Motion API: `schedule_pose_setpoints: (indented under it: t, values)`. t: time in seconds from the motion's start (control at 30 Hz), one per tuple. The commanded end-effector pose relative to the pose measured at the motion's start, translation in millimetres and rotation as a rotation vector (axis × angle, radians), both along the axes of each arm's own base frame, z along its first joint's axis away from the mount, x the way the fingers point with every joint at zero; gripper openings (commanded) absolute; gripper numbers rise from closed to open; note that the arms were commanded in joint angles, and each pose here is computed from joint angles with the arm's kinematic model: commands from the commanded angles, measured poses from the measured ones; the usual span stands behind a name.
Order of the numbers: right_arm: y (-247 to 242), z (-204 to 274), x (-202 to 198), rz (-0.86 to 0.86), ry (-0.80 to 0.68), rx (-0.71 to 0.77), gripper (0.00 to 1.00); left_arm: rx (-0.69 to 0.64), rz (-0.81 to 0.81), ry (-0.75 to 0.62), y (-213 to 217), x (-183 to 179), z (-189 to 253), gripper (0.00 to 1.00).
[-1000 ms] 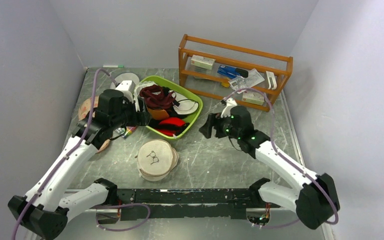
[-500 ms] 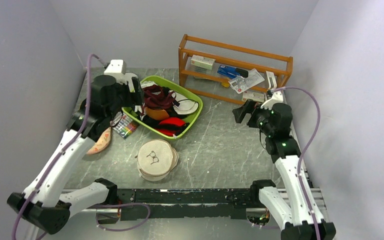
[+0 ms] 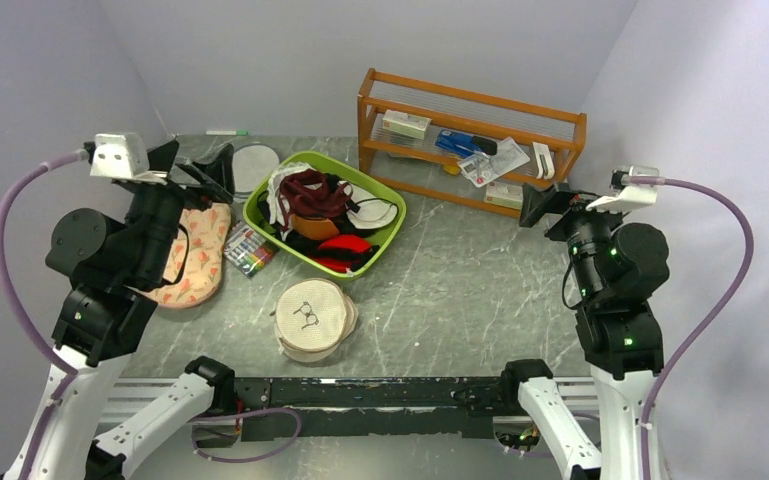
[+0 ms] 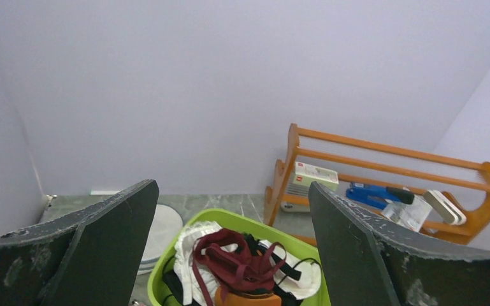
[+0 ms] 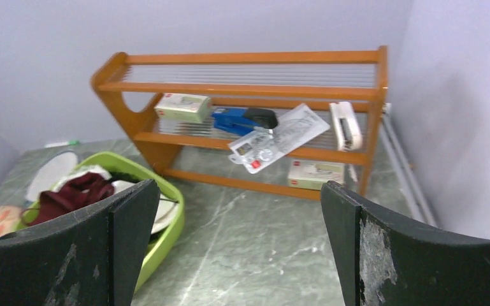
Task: Unzip the laundry bag and remove the bra
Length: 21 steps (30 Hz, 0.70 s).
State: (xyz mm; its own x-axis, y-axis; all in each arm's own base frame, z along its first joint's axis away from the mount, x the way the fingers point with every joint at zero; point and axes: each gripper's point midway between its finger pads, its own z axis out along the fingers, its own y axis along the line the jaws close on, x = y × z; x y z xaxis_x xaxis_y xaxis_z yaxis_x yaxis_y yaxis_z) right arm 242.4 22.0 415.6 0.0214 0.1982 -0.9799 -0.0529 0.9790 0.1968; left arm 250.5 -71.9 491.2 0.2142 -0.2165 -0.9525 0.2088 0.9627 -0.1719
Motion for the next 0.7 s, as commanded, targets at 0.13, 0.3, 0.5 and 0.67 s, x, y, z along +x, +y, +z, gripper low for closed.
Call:
schedule_pose_setpoints:
  t: [0.13,0.3,0.5,0.67]
  values:
    - [-25,-2,-11,-0.158,0.048,-0.142,1.0,0.098,0.188,-0.006,33,6,4,1.0]
    - [-26,-1,-7,-0.175,0.052,-0.139,1.0,0.131,0.196,-0.01,33,8,0,1.0]
    - [-26,3,-5,-0.185,0.044,-0.116,1.0,0.15,0.191,0.006,30,14,-4,0.99]
    - [-24,-5,-5,-0.175,0.054,-0.107,1.0,0.151,0.163,0.02,23,17,-9,0.99]
